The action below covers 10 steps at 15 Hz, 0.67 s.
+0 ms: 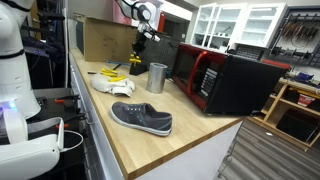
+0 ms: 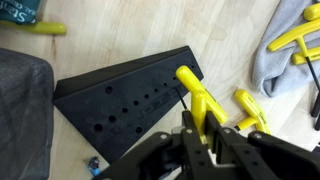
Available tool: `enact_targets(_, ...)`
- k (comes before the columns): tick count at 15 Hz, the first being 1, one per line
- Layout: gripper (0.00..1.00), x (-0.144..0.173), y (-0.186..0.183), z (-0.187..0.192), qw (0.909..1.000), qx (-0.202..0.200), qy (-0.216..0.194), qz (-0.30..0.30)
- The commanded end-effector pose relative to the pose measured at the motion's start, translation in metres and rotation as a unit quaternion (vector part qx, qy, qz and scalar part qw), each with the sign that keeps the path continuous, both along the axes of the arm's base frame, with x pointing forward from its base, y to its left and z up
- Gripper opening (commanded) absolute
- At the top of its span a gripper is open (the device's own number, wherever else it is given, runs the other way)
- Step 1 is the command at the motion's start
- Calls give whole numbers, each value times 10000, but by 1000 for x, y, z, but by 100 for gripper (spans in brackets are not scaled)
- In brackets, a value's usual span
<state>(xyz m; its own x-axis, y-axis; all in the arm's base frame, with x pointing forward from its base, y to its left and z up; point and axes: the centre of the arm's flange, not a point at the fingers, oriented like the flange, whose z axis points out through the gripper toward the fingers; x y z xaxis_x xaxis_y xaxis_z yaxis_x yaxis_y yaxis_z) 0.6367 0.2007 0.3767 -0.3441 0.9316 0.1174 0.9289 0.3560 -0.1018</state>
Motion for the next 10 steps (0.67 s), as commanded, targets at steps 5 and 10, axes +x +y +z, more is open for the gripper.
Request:
enact_targets(5,4,1,-20,11,9969,49,134,771)
enact_targets(10,4,4,-20,15,9966,-22,85,820)
